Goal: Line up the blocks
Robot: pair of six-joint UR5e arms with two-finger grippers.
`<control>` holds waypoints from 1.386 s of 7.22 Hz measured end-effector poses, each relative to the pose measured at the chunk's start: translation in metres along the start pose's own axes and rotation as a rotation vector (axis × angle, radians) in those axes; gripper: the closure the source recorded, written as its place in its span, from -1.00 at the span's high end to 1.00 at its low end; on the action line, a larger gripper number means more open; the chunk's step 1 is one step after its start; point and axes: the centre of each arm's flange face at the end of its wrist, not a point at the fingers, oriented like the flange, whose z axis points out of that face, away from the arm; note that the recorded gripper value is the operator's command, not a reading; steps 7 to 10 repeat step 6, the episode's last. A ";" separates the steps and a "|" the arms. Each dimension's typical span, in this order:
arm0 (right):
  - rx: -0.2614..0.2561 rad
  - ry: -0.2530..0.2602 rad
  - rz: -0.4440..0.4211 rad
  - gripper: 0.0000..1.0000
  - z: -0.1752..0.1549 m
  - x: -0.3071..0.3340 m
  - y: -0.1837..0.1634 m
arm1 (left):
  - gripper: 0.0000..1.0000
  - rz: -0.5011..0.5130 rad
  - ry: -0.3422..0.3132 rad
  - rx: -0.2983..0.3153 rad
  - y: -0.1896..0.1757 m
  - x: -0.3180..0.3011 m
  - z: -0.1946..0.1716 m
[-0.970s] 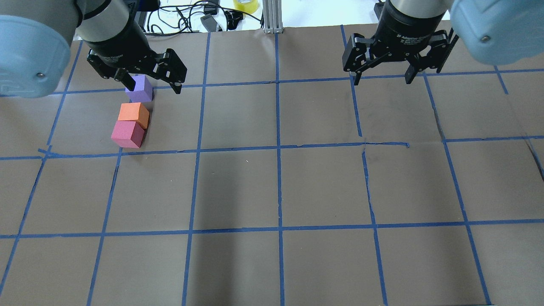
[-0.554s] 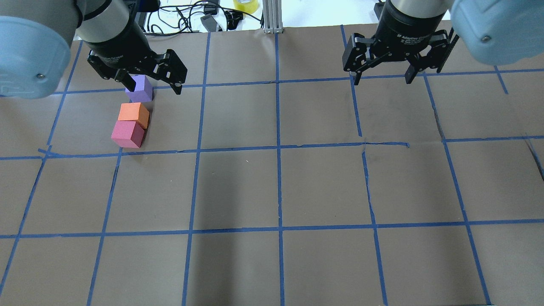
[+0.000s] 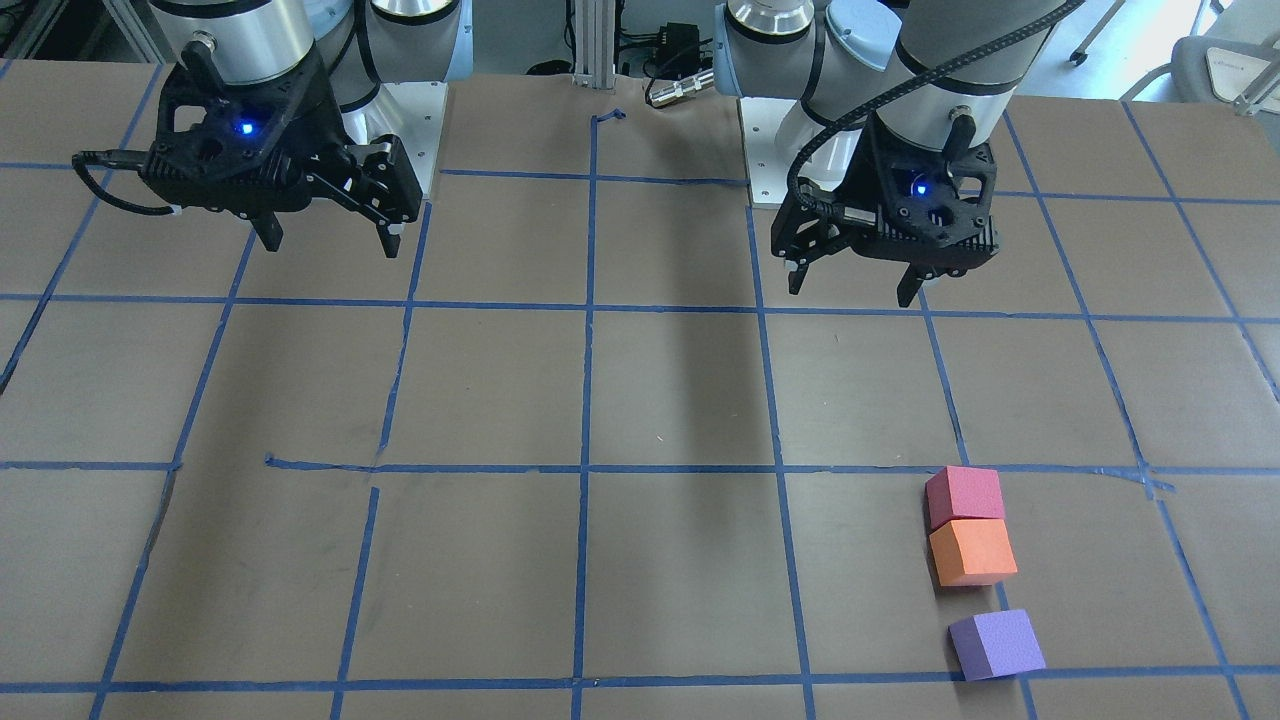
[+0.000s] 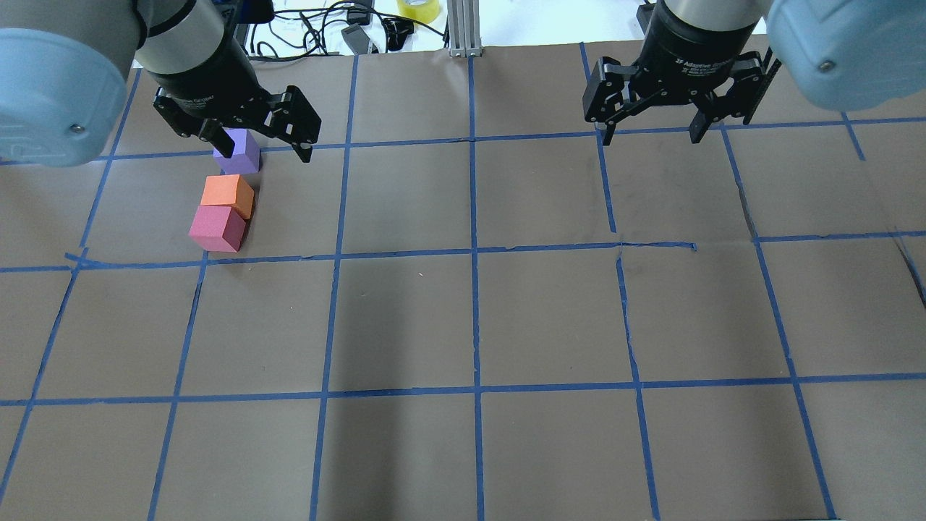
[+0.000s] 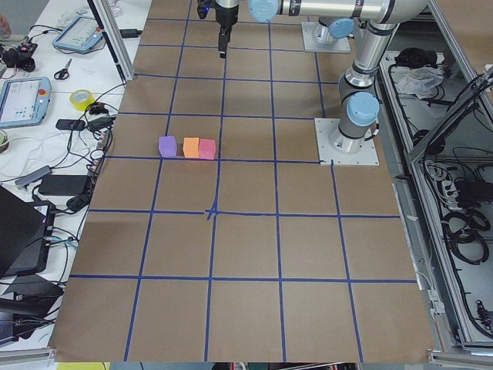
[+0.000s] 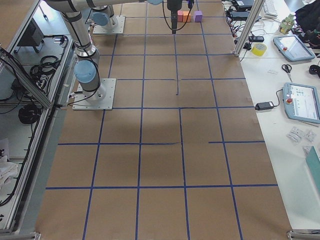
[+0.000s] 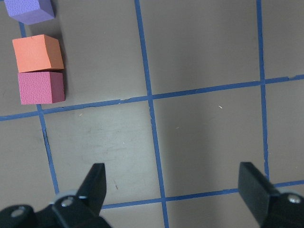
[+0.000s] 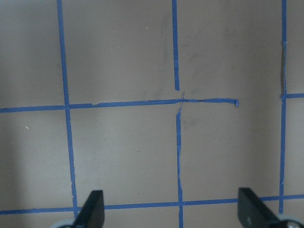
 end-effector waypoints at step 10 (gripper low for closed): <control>0.001 0.000 0.001 1.00 0.000 0.000 0.000 | 1.00 -0.012 -0.008 0.006 -0.003 -0.009 0.000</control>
